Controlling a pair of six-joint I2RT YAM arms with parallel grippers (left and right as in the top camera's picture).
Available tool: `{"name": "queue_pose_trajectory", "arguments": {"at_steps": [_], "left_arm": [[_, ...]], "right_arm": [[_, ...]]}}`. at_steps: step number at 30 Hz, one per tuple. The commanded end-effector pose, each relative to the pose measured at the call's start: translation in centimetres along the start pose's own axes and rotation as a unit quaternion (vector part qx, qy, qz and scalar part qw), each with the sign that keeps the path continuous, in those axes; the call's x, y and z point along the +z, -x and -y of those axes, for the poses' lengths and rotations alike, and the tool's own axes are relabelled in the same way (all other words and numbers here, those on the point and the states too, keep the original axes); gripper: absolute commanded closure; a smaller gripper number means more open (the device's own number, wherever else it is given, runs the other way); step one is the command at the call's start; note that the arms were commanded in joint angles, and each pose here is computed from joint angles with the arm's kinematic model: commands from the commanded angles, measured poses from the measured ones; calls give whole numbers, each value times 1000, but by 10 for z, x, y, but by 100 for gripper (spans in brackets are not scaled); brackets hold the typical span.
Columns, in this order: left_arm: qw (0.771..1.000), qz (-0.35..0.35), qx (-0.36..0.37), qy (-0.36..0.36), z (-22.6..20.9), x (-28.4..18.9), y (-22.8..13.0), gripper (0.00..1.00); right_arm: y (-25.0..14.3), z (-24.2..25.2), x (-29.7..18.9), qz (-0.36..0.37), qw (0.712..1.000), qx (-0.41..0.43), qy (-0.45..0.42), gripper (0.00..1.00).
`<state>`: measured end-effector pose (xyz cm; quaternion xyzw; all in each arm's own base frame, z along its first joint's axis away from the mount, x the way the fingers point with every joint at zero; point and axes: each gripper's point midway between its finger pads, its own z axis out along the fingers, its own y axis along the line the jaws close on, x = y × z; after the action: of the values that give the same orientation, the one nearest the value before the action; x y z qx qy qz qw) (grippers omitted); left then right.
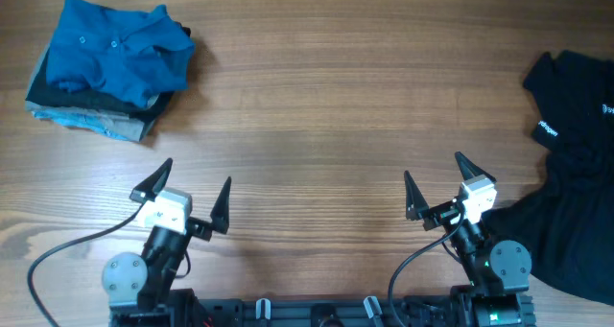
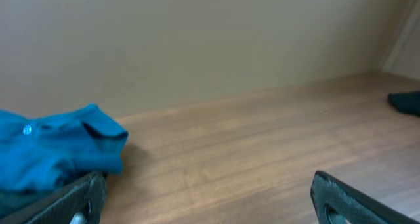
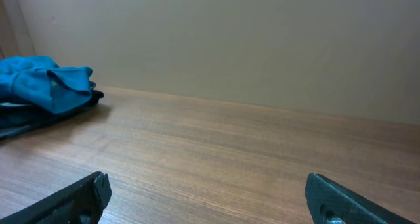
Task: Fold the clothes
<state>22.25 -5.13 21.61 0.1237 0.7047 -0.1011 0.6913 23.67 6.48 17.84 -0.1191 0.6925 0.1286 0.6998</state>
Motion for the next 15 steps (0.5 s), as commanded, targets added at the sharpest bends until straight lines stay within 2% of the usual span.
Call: {"name": "queue_pose_trajectory", "arguments": {"at_steps": [1, 4, 15], "left_arm": [[1000, 6, -2, 5, -4, 11, -29, 0], [1000, -6, -7, 4, -5, 16, -50, 0], [1000, -9, -8, 4, -5, 16, -51, 0]], "right_arm": [[3, 0, -1, 6, 1000, 5, 0, 0], [3, 0, -1, 6, 1000, 5, 0, 0], [3, 0, -1, 6, 1000, 5, 0, 0]]}}
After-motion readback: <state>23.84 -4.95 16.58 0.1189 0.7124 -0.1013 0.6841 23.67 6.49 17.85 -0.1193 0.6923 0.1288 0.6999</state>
